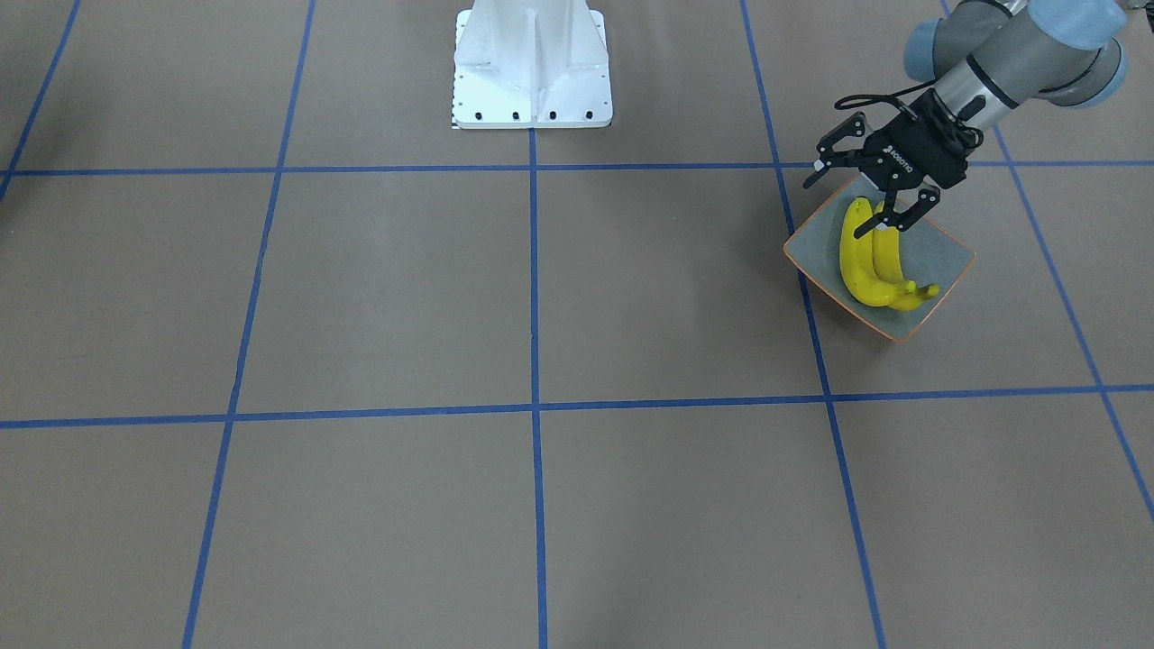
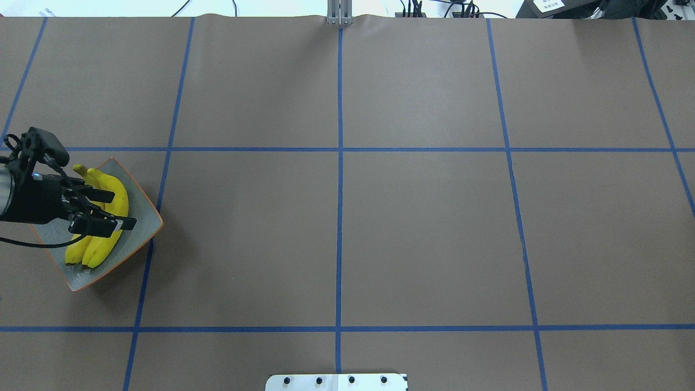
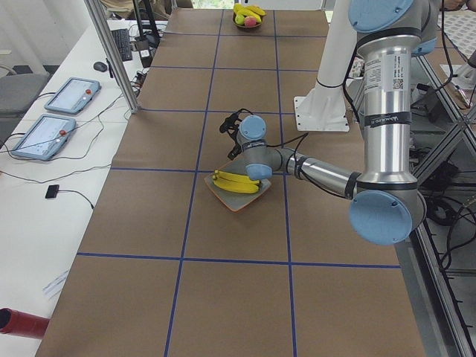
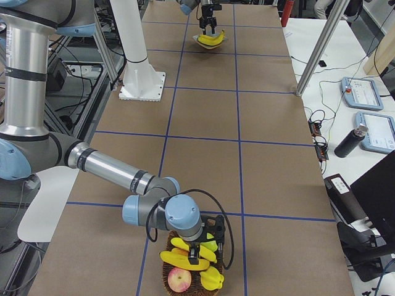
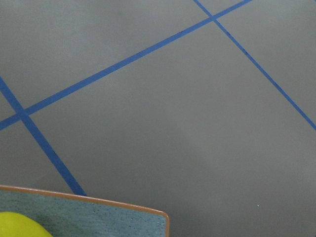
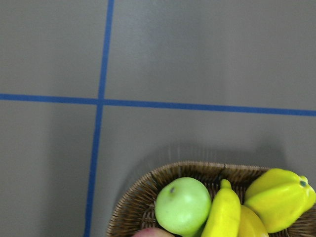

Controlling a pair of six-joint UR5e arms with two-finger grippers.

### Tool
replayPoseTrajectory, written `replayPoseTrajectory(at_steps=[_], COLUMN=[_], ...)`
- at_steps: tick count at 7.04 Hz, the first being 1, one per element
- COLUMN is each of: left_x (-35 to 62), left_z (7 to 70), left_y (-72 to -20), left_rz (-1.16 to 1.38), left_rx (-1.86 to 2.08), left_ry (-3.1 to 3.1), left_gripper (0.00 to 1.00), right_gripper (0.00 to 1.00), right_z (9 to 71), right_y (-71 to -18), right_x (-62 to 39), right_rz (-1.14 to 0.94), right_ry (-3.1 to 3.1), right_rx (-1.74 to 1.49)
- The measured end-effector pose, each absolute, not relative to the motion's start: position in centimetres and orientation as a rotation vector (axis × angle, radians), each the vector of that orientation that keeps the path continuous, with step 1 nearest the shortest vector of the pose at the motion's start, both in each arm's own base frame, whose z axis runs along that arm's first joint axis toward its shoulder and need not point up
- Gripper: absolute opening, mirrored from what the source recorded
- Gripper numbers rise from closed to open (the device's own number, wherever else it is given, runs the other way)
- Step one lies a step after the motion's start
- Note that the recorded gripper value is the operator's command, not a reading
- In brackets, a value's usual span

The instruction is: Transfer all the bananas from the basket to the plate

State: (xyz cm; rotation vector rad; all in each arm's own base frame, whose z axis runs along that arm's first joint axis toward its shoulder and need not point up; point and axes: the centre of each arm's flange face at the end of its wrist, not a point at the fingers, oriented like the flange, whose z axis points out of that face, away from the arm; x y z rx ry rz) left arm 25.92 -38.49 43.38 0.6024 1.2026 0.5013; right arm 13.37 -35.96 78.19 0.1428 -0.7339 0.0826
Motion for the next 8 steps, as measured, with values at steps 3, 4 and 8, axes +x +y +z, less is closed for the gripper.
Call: replayPoseTrajectory(at_steps=[3,4,8], left_x=[26.0,26.0,25.8], left_z=[42.8,42.7,42.6], left_y=[-38.7,-38.7,-38.7], left_rz=[0.503,0.502,0.500], left_rx=[0.614,0.616,0.621], left_ry=[1.207,1.208,1.208], left_gripper=[1.00,1.00,1.00], right_gripper=[0.95,0.94,0.85], right_z=[82.8,84.1,85.5], right_y=[-27.8,-26.4,-26.7], right_x=[11.9,11.7,11.7], right_rz=[0.174,0.211,0.333], right_ry=[-0.732,-0.730,-0.719], right_rx=[0.146,0.141,0.142])
